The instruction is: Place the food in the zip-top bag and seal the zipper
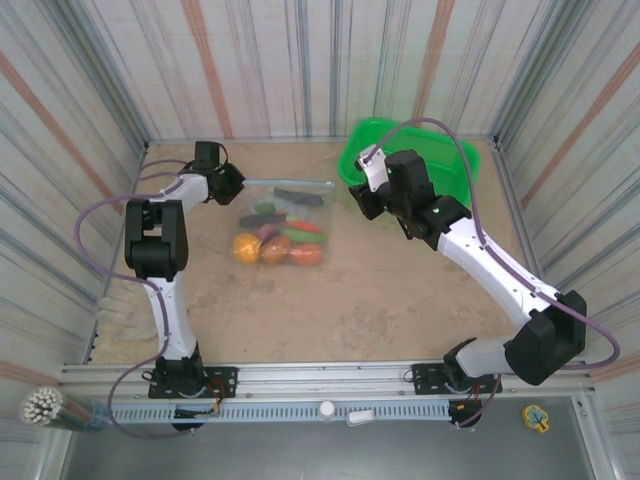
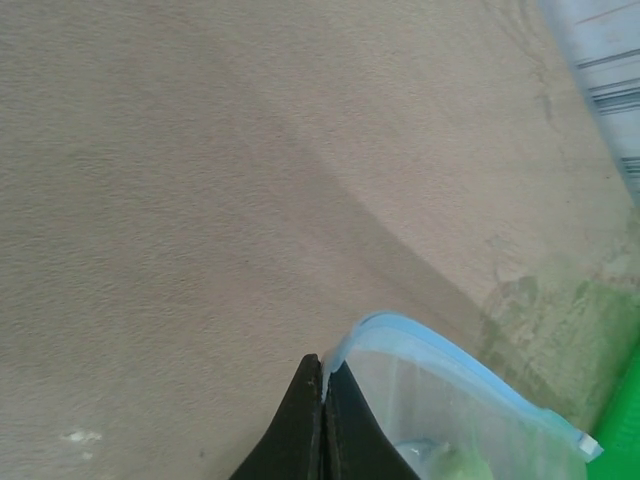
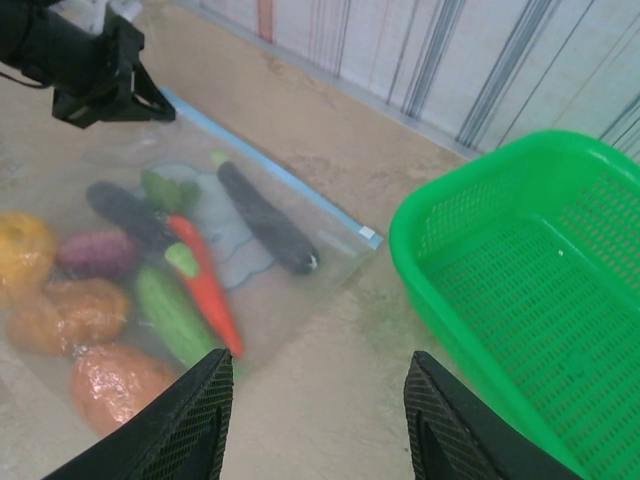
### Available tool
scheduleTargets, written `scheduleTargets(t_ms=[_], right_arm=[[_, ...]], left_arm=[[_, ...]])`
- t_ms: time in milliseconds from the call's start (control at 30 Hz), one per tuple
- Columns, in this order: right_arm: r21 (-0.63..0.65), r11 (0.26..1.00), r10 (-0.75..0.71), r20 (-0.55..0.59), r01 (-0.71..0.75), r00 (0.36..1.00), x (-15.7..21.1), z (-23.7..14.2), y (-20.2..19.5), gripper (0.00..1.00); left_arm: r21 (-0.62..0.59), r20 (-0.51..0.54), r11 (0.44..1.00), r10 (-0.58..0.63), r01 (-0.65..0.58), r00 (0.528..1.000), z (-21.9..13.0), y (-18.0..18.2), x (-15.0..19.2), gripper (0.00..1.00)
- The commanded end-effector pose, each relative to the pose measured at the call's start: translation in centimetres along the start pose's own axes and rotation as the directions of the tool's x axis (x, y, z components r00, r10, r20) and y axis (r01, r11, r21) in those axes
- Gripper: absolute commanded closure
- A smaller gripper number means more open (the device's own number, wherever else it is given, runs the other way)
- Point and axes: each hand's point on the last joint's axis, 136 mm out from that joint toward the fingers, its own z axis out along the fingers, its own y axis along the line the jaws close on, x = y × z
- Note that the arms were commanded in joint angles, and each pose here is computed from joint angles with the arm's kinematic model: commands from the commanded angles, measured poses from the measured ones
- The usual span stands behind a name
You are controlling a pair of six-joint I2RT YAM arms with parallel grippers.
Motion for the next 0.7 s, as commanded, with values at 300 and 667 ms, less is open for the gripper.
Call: scheduleTargets(t_ms=[300,667], right_arm=[[0.027,0.998,0.048,0.111,-0.052,0.993,0.5,-4.8,-1.3,0.01],[0.169,0.968,0.183,0.036,-0.186,0.982,10.4,-2.8,-4.2,0.01]], left_arm=[[-0.002,0.28,0.905,0.408,-0.425,0.869,-13.6,-4.7,-0.3,0.01],[-0.323,0.443,0.636,0.756,-0.701,0.482,-23.7,-3.1,4.6,0.01]])
